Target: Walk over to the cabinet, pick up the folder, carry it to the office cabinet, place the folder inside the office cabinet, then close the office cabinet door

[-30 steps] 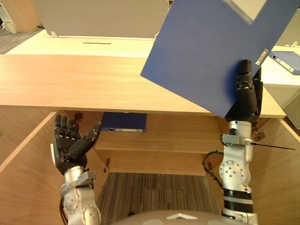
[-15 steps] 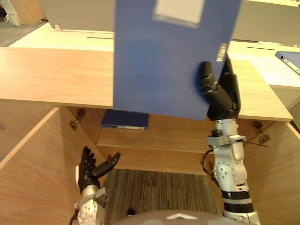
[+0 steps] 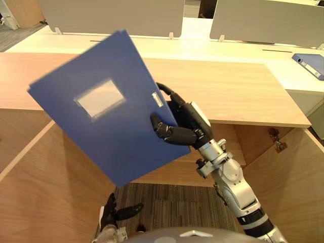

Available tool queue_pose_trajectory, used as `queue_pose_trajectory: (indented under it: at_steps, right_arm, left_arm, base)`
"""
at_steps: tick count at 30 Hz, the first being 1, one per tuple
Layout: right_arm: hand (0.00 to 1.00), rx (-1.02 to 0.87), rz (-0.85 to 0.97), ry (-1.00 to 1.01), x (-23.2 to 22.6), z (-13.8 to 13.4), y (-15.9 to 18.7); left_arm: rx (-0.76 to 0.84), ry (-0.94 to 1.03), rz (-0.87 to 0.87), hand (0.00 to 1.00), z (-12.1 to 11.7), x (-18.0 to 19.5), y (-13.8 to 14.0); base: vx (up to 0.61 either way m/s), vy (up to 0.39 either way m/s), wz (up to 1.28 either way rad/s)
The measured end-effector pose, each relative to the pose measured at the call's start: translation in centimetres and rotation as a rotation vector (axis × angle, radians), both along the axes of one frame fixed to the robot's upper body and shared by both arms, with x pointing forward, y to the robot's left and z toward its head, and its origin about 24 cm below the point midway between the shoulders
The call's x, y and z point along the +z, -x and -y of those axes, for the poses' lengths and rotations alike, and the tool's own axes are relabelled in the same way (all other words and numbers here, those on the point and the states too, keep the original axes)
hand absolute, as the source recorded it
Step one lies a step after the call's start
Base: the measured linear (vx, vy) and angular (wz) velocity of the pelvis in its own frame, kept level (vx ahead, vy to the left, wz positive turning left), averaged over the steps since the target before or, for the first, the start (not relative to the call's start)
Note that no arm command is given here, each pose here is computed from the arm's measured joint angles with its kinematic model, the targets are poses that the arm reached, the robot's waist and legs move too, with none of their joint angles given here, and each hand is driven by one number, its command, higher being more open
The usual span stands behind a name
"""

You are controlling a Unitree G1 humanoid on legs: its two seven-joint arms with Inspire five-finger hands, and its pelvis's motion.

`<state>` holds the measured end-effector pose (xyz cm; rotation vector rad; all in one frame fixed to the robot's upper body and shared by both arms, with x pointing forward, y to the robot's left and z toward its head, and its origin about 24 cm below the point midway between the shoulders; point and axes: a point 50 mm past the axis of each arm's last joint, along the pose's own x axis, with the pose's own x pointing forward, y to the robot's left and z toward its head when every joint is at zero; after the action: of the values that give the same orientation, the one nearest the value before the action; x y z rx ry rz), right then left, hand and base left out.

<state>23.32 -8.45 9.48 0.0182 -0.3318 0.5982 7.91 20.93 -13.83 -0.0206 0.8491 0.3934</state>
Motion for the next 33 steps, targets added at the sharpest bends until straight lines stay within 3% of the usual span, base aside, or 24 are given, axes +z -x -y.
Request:
queue_pose_trajectory:
  at_steps: [6,11,14,21,27,30,33]
  right_arm:
    - [0.00,0.055,-0.081,0.257,-4.0,-0.7,0.5]
    - [0.00,0.104,0.119,0.404,-1.3,-2.4,-1.9]
    - [0.00,0.081,0.149,0.444,-1.0,-2.5,-2.8]
    - [0.00,0.029,0.159,0.504,-0.9,-1.4,-3.1]
    - [0.00,-0.053,0.247,0.300,3.3,-0.9,-3.1]
    - [0.00,-0.149,0.242,0.060,5.6,0.3,-3.2]
    - [0.00,-0.336,0.246,-0.235,7.9,3.3,-3.6]
  left_arm:
    - [-0.049,-0.032,-0.034,1.00,-0.8,-0.3,-1.2]
    - [-0.095,-0.051,0.107,1.00,-0.6,1.4,-7.2]
    - [-0.114,-0.057,0.177,1.00,-0.4,2.5,-9.8]
    - [-0.107,-0.063,0.285,1.00,-0.4,4.4,-11.9]
    - [-0.128,-0.037,0.455,1.00,1.1,7.3,-15.1]
    - [-0.142,-0.025,0.594,1.00,2.2,10.1,-16.4]
    - [-0.158,-0.040,0.792,1.00,2.8,14.2,-15.7]
  base:
    - [-0.03,-0.009,-0.13]
    - [-0.17,-0.012,-0.07]
    - [-0.23,-0.043,0.12]
    - [-0.15,-0.024,0.02]
    - [-0.07,0.016,-0.06]
    - [-0.03,0.016,0.08]
    - [-0.02,0.006,0.15]
